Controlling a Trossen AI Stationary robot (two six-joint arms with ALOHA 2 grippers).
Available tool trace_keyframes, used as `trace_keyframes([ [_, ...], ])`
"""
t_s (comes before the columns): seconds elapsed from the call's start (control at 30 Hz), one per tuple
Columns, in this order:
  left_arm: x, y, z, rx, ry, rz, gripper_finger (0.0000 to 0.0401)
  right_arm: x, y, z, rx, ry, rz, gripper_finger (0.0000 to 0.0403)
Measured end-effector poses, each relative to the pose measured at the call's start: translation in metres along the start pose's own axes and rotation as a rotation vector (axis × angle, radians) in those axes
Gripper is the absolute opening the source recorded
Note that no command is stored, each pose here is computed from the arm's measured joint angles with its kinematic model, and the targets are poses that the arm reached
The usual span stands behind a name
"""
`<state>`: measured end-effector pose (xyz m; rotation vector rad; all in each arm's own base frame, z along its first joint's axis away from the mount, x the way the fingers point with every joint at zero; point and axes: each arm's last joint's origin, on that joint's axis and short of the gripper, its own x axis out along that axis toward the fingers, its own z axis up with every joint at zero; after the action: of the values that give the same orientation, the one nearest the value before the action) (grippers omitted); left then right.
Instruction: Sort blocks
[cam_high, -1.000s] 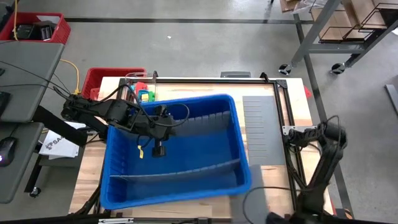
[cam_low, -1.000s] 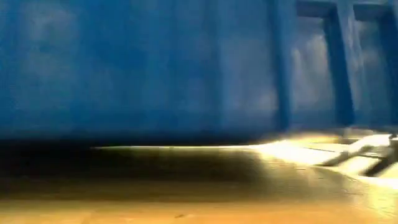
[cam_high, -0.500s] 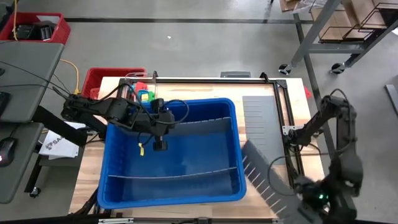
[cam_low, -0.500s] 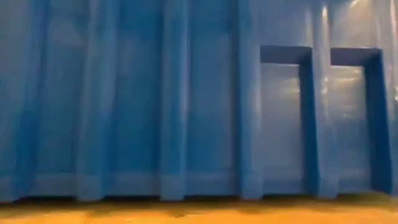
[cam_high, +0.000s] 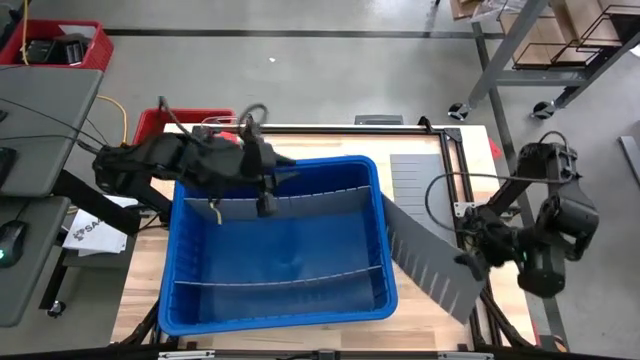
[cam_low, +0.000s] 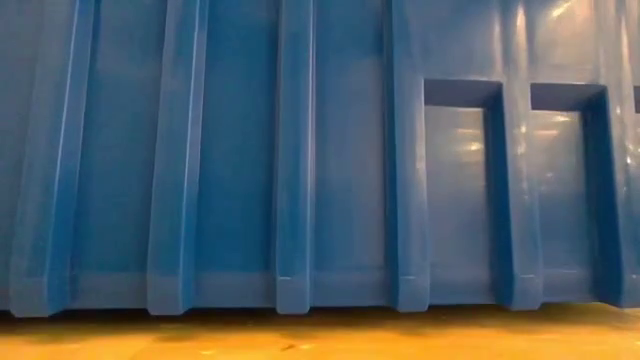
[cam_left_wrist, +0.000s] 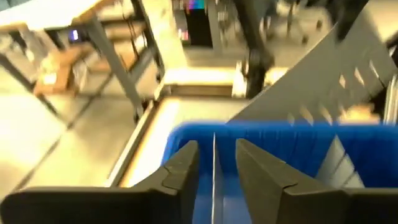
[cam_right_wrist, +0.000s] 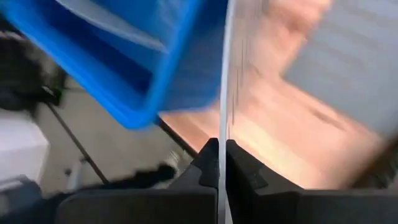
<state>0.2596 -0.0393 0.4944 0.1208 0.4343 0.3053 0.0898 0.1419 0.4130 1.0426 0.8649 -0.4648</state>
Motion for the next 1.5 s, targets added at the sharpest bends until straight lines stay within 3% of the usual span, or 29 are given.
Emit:
trace_keyframes([
  [0.27,-0.031,0.022,0.043,-0.089,-0.310,0.026,0.0163,-0.011,0.017,0.044,0.015,-0.332,0.119,0.0000],
  [0.47,-0.066,0.038,0.077,-0.147,-0.628,0.039,0.0173,-0.020,0.023,0.082,-0.018,-0.602,0.078,0.0000],
  [0.6,-0.089,0.050,0.084,-0.131,-0.708,0.037,0.0173,-0.032,0.026,0.104,-0.034,-0.819,0.051,0.0000],
  [0.73,-0.108,0.059,0.077,-0.159,-0.653,-0.014,0.0173,-0.052,0.042,0.113,-0.126,-0.865,0.116,0.0000],
  [0.93,-0.148,0.077,0.050,-0.328,-0.526,-0.213,0.0173,-0.075,0.072,0.116,-0.306,-0.778,0.376,0.0000],
  [1.03,-0.162,0.083,0.032,-0.400,-0.413,-0.299,0.0173,-0.078,0.085,0.114,-0.393,-0.739,0.490,0.0000],
  [1.13,-0.169,0.087,0.014,-0.446,-0.281,-0.307,0.0173,-0.073,0.096,0.111,-0.465,-0.687,0.570,0.0000],
  [1.3,-0.170,0.088,0.000,-0.510,-0.143,-0.303,0.0173,-0.056,0.109,0.104,-0.511,-0.616,0.573,0.0000],
  [1.5,-0.161,0.077,0.003,-0.560,-0.058,-0.462,0.0173,-0.049,0.117,0.103,-0.489,-0.666,0.549,0.0000],
])
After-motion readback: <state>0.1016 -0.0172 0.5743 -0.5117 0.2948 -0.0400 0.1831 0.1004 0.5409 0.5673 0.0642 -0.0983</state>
